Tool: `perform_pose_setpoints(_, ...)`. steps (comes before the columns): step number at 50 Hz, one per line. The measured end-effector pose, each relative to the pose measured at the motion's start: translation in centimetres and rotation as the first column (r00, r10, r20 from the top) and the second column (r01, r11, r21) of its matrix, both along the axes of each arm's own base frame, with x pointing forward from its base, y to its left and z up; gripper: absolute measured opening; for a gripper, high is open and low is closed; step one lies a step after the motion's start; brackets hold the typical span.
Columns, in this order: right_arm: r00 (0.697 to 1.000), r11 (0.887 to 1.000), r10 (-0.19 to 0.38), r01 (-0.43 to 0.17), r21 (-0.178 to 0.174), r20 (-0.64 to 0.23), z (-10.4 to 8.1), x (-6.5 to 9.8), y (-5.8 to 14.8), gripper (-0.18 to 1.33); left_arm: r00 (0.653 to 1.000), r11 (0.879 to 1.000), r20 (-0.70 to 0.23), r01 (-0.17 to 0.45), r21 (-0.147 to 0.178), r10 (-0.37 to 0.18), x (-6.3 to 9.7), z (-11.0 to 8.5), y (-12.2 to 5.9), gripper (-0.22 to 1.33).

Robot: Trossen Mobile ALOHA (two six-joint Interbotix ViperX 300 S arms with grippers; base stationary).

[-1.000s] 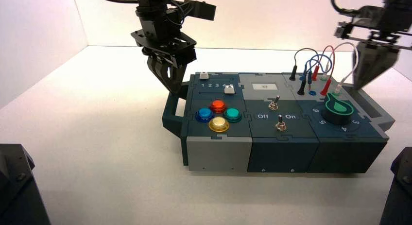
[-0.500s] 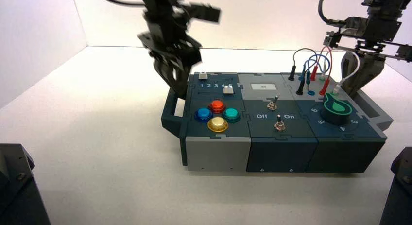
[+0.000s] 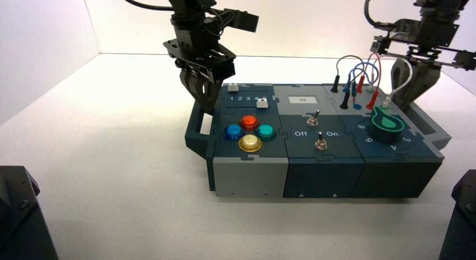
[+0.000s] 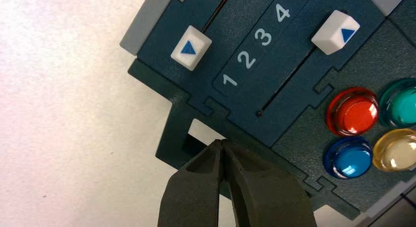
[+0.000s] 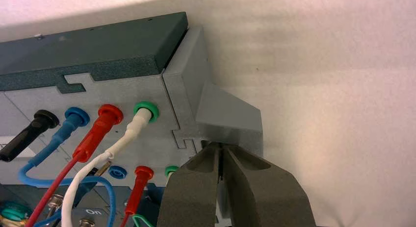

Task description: Insert the blue wire.

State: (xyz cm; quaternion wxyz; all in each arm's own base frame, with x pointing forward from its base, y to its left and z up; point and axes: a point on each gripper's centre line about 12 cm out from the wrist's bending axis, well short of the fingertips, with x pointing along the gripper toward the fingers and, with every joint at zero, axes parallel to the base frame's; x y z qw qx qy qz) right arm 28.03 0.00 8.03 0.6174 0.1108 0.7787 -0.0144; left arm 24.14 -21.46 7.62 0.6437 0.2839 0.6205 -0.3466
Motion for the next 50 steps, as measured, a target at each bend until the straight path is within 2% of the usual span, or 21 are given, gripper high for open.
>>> perform_pose_setpoints(25, 0.997, 0.996, 0.083, -0.083, 0.034, 0.001, -0.2, 2.7, 3.6, -0.15, 0.996, 0.996, 0.002, -0.087, 0.017, 0.087, 1.4, 0.2, 3.3, -0.16)
perform_pose_setpoints(37, 0.991, 0.989, 0.135, -0.135, 0.053, 0.002, -0.4, 3.8, 6.0, -0.15, 0.99, 0.99, 0.005, -0.142, 0.025, 0.142, 2.1, 0.3, 5.2, -0.16)
perform_pose_setpoints(50, 0.986, 0.984, 0.168, -0.168, 0.065, 0.006, -0.4, 5.2, 7.5, -0.15, 0.985, 0.984, 0.001, -0.174, 0.03, 0.174, 2.5, 0.3, 6.3, -0.16)
